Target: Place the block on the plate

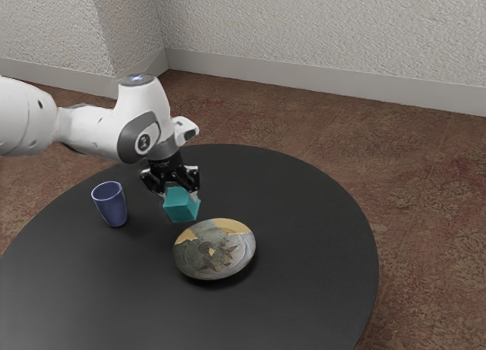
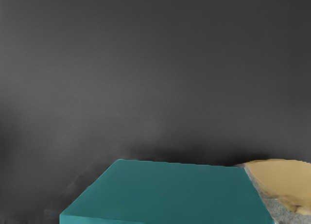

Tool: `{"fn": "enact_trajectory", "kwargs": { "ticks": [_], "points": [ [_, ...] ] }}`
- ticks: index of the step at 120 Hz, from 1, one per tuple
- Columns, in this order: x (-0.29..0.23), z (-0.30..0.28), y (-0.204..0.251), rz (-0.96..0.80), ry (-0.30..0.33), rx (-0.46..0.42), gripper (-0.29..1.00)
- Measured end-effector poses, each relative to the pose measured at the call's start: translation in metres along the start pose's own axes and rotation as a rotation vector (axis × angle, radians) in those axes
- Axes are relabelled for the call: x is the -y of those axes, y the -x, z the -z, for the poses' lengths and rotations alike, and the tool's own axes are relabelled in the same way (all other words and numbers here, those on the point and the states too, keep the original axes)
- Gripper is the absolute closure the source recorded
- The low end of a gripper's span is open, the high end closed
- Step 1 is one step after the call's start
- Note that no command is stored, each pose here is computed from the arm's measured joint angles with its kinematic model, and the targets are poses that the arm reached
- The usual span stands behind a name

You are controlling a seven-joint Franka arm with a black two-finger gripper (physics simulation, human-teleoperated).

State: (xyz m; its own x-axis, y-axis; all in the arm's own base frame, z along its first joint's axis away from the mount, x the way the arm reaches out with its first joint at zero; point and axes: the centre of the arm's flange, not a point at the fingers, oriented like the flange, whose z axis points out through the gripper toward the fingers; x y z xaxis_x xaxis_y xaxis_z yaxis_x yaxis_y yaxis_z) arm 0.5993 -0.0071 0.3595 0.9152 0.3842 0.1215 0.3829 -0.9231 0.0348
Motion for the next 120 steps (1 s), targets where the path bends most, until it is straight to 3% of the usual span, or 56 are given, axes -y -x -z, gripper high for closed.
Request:
{"fn": "enact_trajectory", "kwargs": {
  "ticks": [16,45,65,85,95,104,120],
  "points": [
    [-0.062,-0.007,0.042,-0.1,0.003,0.035,0.45],
    [-0.061,-0.041,0.058,-0.069,-0.035,0.106,0.45],
    [-0.058,-0.044,0.057,-0.049,-0.034,0.12,0.23],
    [-0.06,-0.031,0.056,-0.05,-0.014,0.107,0.11],
    [-0.061,0.017,0.05,-0.057,0.027,0.056,0.08],
    [-0.07,0.101,0.018,-0.073,0.06,-0.023,0.06],
    [-0.074,0.237,-0.012,-0.174,0.05,-0.123,0.04]
  ]
}}
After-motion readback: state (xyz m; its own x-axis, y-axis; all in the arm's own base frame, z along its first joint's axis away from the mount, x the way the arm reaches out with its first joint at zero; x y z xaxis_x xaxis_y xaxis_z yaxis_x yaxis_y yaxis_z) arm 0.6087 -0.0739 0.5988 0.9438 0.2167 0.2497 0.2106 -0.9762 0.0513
